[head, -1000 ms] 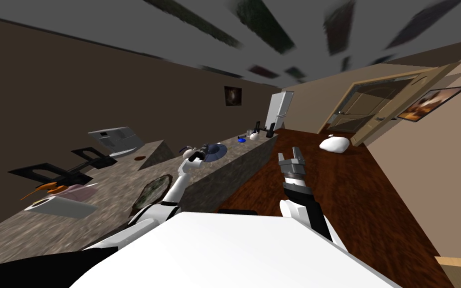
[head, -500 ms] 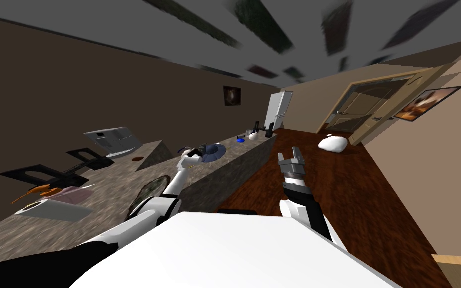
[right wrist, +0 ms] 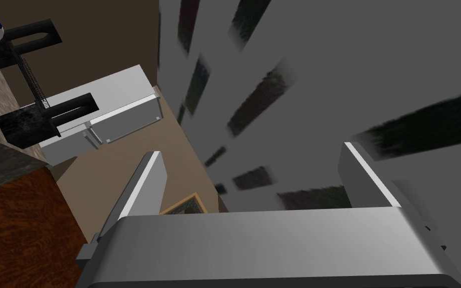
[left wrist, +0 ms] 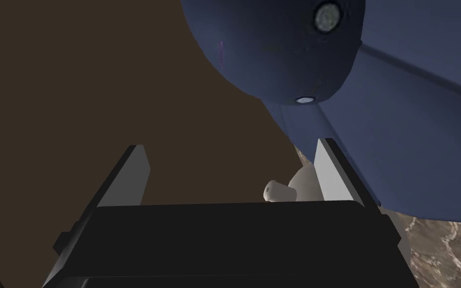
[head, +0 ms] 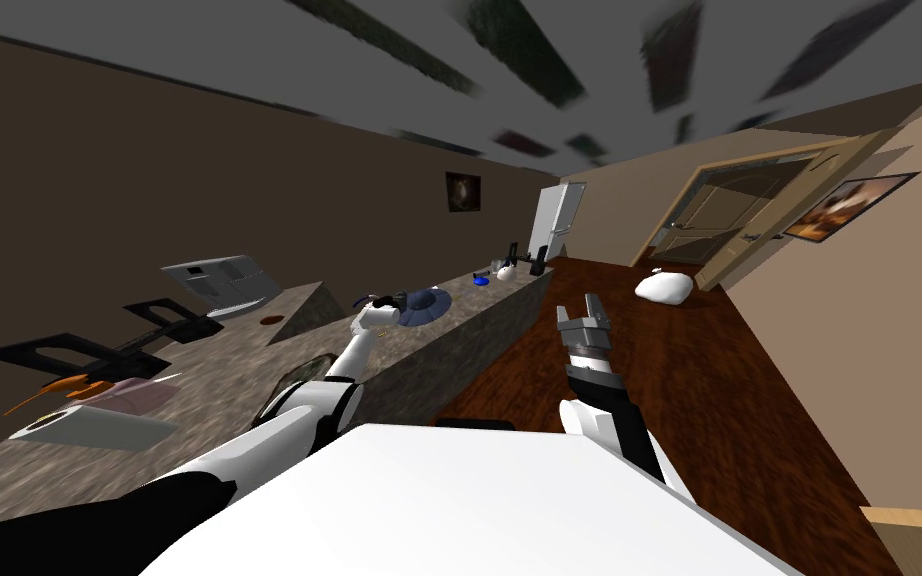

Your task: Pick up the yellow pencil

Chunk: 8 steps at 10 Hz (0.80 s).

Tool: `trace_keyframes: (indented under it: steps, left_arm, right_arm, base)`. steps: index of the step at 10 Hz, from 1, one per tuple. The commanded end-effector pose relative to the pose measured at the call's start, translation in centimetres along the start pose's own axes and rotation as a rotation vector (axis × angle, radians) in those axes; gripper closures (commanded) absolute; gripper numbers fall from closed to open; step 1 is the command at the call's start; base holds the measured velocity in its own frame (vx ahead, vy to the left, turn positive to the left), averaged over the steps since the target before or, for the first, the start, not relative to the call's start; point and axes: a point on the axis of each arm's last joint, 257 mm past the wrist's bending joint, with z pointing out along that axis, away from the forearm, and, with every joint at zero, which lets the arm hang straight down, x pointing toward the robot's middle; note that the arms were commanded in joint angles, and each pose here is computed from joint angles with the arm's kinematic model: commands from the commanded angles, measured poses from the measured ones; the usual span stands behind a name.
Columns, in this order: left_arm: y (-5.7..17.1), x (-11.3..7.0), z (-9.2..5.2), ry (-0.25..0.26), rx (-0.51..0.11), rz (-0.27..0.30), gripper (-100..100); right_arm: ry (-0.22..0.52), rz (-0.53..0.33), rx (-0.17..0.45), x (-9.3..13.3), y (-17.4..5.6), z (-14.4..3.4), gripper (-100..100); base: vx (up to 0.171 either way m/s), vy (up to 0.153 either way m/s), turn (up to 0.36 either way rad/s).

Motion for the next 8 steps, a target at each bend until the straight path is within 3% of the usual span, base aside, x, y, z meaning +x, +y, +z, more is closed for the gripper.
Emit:
trace_keyframes:
  steps: [1, 3, 4, 5, 6, 7, 8]
  left_arm:
    - [0.2, -2.0, 0.4, -0.021, -0.05, -0.029, -100]
    - [2.0, -2.2, 0.5, -0.024, -0.102, -0.033, -100]
    - [2.0, -3.9, 0.6, -0.043, -0.141, -0.064, -100]
    - [3.8, -4.1, 0.7, -0.046, -0.188, -0.07, -100]
    - [3.5, -5.7, 0.7, -0.065, -0.213, -0.105, -100]
    - [5.4, -5.8, 0.6, -0.067, -0.264, -0.111, -100]
    - [5.7, -5.8, 0.6, -0.067, -0.275, -0.111, -100]
  right_arm:
    - [0.0, 0.0, 0.0, 0.0, 0.0, 0.0, 0]
    - [0.0, 0.0, 0.0, 0.0, 0.0, 0.0, 0]
    - [0.0, 0.0, 0.0, 0.0, 0.0, 0.0, 0]
    - [0.0, 0.0, 0.0, 0.0, 0.0, 0.0, 0]
    - [0.0, 0.0, 0.0, 0.0, 0.0, 0.0, 0]
    - [0.0, 0.0, 0.0, 0.0, 0.0, 0.0, 0]
    - [0.0, 0.0, 0.0, 0.0, 0.0, 0.0, 0]
  base:
    - [0.013, 0.003, -0.025]
    - [0.011, 0.005, -0.006]
    - [0.013, 0.005, -0.022]
    - [0.014, 0.008, -0.014]
    - [0.023, 0.016, -0.02]
    - [0.021, 0.016, -0.008]
    - [0.006, 0.006, 0.0]
